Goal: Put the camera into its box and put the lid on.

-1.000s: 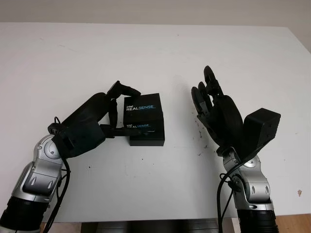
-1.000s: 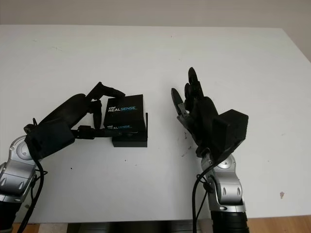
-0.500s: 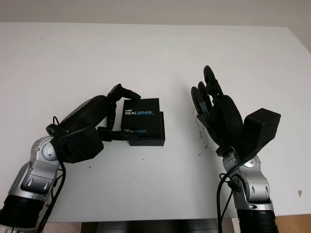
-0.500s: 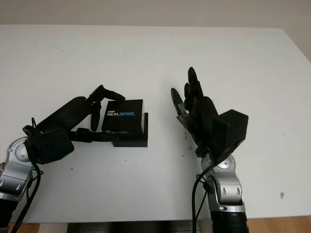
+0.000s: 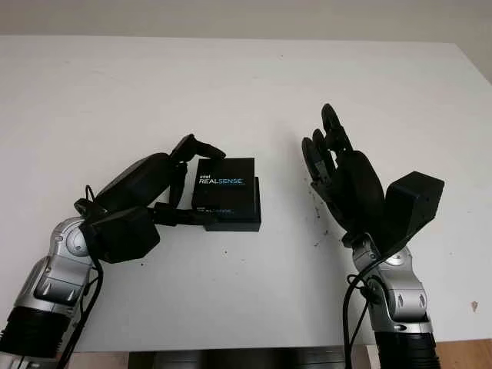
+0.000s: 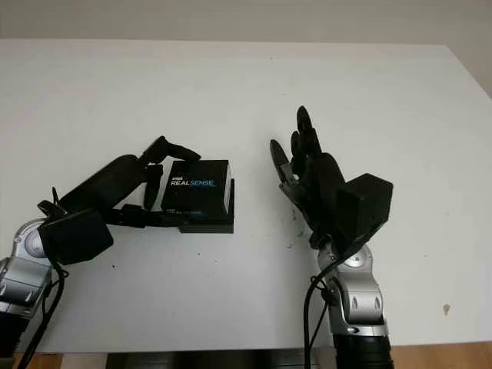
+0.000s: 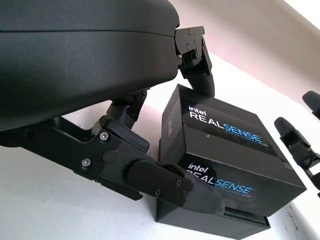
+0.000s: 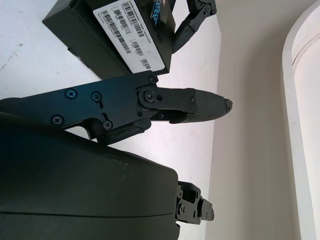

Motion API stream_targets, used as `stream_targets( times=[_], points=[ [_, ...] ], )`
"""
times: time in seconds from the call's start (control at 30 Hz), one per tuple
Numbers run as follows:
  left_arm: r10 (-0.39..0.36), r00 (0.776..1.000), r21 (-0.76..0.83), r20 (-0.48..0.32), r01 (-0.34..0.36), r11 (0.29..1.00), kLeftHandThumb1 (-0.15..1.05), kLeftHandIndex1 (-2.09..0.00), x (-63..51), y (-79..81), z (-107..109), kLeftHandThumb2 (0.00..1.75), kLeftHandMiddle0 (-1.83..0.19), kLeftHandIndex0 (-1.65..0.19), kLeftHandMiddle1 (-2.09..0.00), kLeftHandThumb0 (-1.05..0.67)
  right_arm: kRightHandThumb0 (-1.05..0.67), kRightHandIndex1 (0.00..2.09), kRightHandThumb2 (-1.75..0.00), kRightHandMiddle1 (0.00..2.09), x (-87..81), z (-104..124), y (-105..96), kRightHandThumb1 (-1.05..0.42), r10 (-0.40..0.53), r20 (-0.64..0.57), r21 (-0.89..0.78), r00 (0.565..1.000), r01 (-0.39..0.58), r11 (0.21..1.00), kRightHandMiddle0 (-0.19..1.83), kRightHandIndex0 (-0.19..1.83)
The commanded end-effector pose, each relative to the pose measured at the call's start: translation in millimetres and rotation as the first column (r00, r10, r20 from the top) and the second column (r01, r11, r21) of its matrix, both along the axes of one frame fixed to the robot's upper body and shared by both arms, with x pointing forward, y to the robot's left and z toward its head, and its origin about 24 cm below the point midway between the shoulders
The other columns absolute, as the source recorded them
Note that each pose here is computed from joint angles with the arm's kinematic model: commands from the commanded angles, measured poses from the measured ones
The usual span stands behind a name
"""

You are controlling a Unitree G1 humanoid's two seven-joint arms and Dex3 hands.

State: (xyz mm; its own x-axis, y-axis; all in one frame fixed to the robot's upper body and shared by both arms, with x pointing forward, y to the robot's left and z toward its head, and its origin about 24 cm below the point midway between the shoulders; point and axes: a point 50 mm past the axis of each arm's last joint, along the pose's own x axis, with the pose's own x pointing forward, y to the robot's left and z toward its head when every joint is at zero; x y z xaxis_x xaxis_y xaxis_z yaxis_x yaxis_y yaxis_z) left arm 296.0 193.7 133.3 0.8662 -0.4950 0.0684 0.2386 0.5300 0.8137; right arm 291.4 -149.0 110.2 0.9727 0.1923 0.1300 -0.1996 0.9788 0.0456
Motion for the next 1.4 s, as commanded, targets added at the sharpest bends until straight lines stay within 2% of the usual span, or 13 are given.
stream_targets(
  times=[0.0,0.37,0.5,0.77,0.97,1.37],
  points=[
    [-0.016,1.0,-0.005,0.026,0.016,1.0,1.05,-1.72,0.9,-4.1,3,0.27,-0.51,-0.04,-2.09,-0.41,-0.57,0.05,-0.4,0.05,-2.3,0,-1,-1.05,-0.004,0.007,0.003,1.0,0.004,1.0,-0.11,-0.15],
    [-0.032,0.999,-0.029,0.032,0.033,0.999,1.05,-1.88,-3.2,-13.0,-1,0.26,-0.55,0.01,-2.09,-0.39,-0.56,0.05,-0.4,0.05,-3.0,0,0,-1.05,-0.004,0.01,0.005,1.0,0.004,1.0,-0.11,-0.15],
    [-0.035,0.998,-0.018,0.061,0.036,0.999,1.05,-1.86,-6.7,-19.8,-2,0.27,-0.54,0.01,-2.09,-0.39,-0.56,0.06,-0.4,0.06,-3.4,-1,-1,-1.05,-0.008,0.01,0.002,1.0,0.008,1.0,-0.1,-0.15],
    [0.001,0.998,0.001,0.066,-0.001,1.0,1.05,-1.78,-12.3,-24.7,-2,0.27,-0.7,0.02,-2.09,-0.37,-0.57,0.05,-0.4,0.05,-4.0,-1,-1,-1.05,-0.01,0.007,0.01,1.0,0.01,1.0,-0.11,-0.15],
    [0.035,0.998,-0.001,0.053,-0.035,0.999,1.05,-1.69,-16.8,-22.9,-1,0.27,-0.65,0.01,-2.09,-0.34,-0.57,0.05,-0.4,0.05,-4.0,-1,-1,-1.05,-0.004,0.012,0.015,1.0,0.004,1.0,-0.11,-0.15],
    [0.069,0.996,0.003,0.047,-0.069,0.998,1.05,-1.69,-21.1,-18.6,1,0.27,-0.54,0.01,-2.09,-0.33,-0.57,0.06,-0.4,0.06,-4.0,-1,-2,-1.05,-0.011,0.009,0.001,1.0,0.011,1.0,-0.1,-0.14]
  ],
)
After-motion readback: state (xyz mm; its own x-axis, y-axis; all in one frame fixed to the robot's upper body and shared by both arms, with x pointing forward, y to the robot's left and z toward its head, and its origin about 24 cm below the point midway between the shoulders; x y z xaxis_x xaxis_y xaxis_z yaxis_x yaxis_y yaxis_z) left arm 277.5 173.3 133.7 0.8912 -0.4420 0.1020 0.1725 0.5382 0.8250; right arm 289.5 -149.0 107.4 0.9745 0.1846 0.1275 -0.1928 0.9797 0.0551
